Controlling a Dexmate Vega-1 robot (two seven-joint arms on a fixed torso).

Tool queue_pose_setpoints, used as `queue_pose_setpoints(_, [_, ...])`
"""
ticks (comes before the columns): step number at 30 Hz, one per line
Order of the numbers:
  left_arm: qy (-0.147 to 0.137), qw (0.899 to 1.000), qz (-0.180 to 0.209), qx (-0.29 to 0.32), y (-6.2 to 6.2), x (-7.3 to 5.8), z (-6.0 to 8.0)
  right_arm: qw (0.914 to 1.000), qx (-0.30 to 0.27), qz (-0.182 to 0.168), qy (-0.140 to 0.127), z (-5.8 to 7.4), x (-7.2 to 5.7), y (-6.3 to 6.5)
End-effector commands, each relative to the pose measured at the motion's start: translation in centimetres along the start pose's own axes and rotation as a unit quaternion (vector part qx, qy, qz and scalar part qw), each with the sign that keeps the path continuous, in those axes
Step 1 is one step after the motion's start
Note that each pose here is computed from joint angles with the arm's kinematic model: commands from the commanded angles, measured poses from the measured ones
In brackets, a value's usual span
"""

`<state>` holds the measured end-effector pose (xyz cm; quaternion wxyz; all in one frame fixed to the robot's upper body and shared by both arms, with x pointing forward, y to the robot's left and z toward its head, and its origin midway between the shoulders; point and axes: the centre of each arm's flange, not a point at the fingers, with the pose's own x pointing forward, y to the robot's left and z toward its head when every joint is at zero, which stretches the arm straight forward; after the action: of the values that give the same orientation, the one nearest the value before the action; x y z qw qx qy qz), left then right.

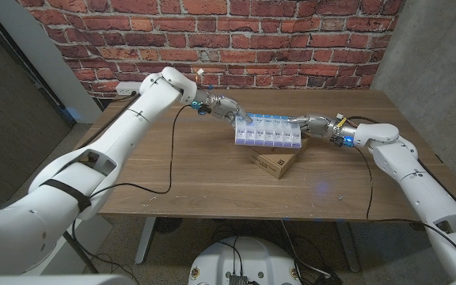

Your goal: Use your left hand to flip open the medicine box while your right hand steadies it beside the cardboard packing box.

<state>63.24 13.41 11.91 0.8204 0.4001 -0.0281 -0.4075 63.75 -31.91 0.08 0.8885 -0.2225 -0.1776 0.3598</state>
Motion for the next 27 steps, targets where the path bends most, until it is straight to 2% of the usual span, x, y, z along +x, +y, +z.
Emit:
queue_pose_setpoints(1, [-0.004,1.0,0.013,0.005,0.2,0.1,1.0,0.9989,0.005,0.001,-0.046,0.3,-0.4,-0.3])
queue_pose_setpoints(8, [-0.015,0.999,0.044,0.0,0.3,-0.3,0.8,0.9973,0.001,-0.031,-0.066,0.6,-0.7,-0.4])
queue_pose_setpoints(14, [-0.041,0.996,0.074,-0.033,0.4,-0.8,0.1,0.995,0.008,-0.068,-0.073,0.4,-1.2,-0.5])
queue_pose_setpoints(18, [-0.065,0.992,0.096,-0.04,0.4,-1.1,-0.2,0.9923,0.016,-0.092,-0.082,0.2,-1.6,-0.5])
queue_pose_setpoints(22, [-0.09,0.986,0.137,-0.029,0.3,-1.7,-0.4,0.9891,0.021,-0.114,-0.092,0.1,-1.9,-0.4])
queue_pose_setpoints(27, [-0.129,0.978,0.157,-0.05,0.1,-2.1,-1.0,0.9835,0.033,-0.141,-0.109,0.0,-2.2,-0.4])
